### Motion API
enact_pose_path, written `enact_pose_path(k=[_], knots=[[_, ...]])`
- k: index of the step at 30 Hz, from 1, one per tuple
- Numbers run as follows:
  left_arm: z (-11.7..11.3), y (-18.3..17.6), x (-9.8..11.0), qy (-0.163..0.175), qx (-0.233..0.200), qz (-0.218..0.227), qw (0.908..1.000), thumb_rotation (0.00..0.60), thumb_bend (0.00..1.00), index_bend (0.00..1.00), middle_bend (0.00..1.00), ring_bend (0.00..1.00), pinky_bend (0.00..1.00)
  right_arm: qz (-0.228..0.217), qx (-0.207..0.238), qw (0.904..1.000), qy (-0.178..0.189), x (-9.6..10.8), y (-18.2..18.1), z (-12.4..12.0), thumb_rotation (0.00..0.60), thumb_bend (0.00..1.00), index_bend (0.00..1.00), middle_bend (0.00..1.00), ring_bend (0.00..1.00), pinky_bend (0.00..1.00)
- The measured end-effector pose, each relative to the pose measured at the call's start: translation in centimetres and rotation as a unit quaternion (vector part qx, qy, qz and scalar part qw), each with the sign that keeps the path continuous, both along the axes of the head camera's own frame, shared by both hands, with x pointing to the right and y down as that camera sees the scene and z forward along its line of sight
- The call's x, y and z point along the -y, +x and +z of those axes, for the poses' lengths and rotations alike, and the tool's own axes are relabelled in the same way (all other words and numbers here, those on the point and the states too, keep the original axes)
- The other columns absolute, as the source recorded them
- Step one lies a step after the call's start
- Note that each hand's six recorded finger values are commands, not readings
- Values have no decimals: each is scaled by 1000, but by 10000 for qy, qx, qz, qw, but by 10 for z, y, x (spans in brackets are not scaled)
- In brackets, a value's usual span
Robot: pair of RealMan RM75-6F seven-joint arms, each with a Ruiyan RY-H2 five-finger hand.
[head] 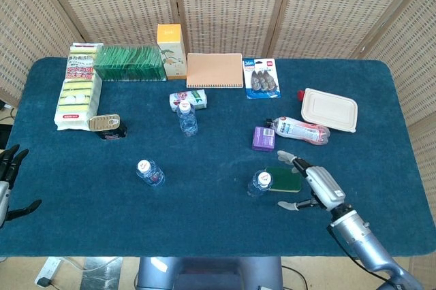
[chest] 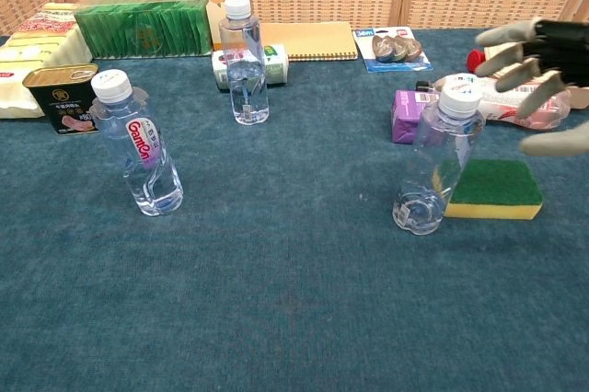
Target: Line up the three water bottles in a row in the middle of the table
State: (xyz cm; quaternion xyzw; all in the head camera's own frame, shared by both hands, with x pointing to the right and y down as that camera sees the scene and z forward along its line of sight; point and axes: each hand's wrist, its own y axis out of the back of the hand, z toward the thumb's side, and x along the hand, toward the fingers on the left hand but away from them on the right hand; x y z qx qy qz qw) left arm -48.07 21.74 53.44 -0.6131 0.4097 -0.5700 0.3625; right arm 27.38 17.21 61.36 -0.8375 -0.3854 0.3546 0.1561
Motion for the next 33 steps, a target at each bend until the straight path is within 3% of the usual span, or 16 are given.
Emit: enact_pose_path(k=[6, 12, 19, 23, 33], knots=[[3, -4, 1, -27, -24, -60, 10000, 600, 70, 0, 0, 0, 53, 82, 22, 9998, 172, 17, -15, 0, 484, 9, 105, 181, 201, 273], [2, -7, 4, -16, -35, -141, 9999, 600, 70, 0, 0, 0, 53, -34, 92, 9999, 49, 12, -29, 6, 492, 18, 154, 222, 235, 295], [2, -5, 3, -28, -44, -118, 9999, 600, 70, 0, 0, 0, 53, -174, 188, 9996, -68, 14, -53, 21, 552, 59, 209, 279, 287, 324], [3, -8, 4, -62, -40, -167, 9998, 600, 71, 0, 0, 0, 53, -216, 139, 9997, -40, 15, -61, 26, 597, 78, 251, 325, 337, 383], [3, -11, 5, -55, -66, -211, 9997, 600, 70, 0, 0, 0, 53, -117, 168, 9998, -44, 14, -78, 35, 600, 216, 425, 516, 500, 594]])
